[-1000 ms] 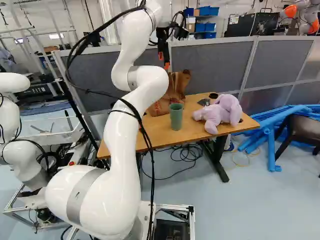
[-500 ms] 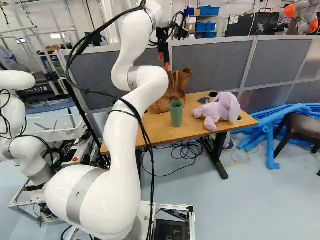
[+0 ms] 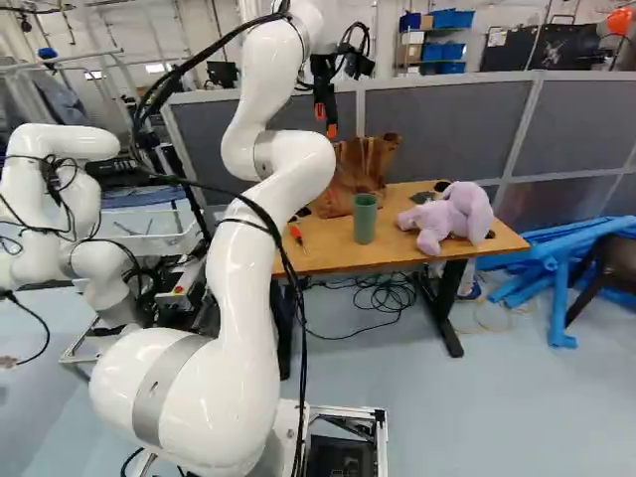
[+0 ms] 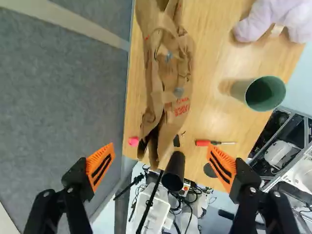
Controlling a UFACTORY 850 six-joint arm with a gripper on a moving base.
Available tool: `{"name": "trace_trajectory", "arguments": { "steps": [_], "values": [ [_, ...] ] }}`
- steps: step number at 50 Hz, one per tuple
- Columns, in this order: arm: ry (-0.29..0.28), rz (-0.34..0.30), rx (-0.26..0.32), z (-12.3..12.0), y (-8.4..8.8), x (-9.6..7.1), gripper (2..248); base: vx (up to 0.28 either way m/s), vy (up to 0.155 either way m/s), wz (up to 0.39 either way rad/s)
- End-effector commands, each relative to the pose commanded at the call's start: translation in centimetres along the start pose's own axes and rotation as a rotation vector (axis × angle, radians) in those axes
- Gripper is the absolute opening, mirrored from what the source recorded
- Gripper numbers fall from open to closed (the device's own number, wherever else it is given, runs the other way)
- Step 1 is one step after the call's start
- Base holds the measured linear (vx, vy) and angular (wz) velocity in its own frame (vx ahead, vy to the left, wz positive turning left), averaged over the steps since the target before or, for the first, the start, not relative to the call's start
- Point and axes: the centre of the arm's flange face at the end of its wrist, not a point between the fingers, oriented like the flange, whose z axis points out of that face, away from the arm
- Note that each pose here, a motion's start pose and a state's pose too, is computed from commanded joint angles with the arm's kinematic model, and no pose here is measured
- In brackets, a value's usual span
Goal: Pick up the bag on the ground and place it on the table
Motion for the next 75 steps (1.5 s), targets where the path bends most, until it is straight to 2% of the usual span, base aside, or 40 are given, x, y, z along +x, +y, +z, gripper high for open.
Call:
{"name": "trace_trajectory", "arguments": {
  "steps": [11,27,75],
  "values": [
    [0.0,0.0,0.0,0.0,0.0,0.0,247,-0.124,0.002,0.368],
    [0.0,0.0,0.0,0.0,0.0,0.0,247,-0.073,-0.048,0.012],
    [0.015,-0.031,0.024,0.39,-0.62,0.07,247,0.001,0.001,0.0]
  ]
}}
